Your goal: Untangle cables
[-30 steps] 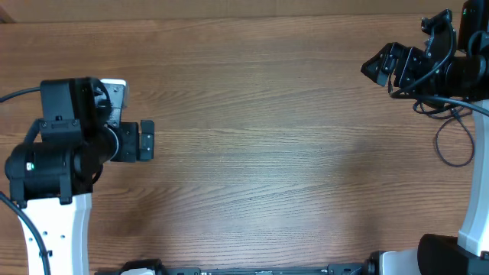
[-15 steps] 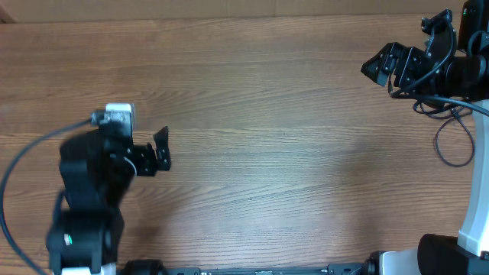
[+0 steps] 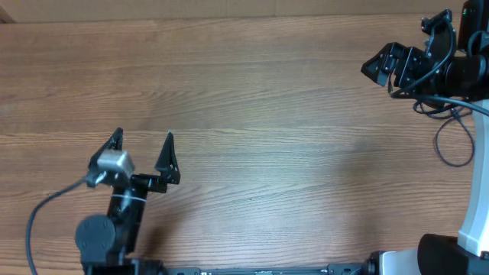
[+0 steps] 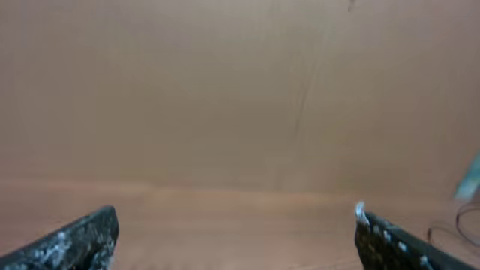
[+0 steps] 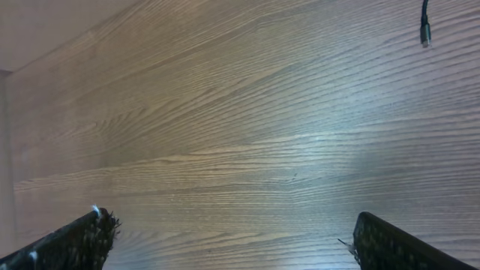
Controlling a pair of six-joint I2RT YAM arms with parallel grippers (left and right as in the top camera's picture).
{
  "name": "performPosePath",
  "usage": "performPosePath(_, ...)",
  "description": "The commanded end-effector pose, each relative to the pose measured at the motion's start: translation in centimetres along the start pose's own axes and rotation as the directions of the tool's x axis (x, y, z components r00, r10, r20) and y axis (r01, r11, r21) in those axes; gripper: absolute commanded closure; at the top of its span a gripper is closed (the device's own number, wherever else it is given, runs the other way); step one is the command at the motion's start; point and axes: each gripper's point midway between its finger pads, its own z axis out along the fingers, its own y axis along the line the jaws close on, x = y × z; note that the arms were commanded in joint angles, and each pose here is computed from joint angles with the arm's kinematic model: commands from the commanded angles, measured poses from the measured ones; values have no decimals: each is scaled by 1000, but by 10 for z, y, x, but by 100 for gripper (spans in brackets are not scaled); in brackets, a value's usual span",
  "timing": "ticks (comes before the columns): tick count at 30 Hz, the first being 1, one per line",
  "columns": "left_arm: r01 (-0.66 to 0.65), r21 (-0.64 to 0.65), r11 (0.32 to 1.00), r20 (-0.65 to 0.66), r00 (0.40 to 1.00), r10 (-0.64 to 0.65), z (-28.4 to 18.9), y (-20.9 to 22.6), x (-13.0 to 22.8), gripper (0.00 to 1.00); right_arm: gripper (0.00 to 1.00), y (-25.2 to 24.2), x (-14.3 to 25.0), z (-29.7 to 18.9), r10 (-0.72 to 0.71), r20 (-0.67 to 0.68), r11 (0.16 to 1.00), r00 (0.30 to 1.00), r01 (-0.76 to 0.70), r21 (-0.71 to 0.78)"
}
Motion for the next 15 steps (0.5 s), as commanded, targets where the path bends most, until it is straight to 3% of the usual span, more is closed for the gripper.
performPosePath(1, 77, 32, 997, 62, 995, -78, -7, -1, 14, 0, 0, 3, -1, -4, -7, 12, 1000, 1000, 7, -8)
performPosePath(4, 69, 39, 997, 104, 992, -73, -11, 1, 21, 0, 0, 3, -1, -4, -7, 12, 1000, 1000, 7, -8)
performPosePath(10, 38, 54, 998, 308, 950, -53, -26, 6, 23, 0, 0, 3, -1, -4, -7, 12, 1000, 1000, 7, -8)
performPosePath(15, 48, -8, 999, 275, 960, -44, -29, 18, 32, 0, 0, 3, -1, -4, -7, 12, 1000, 1000, 7, -8)
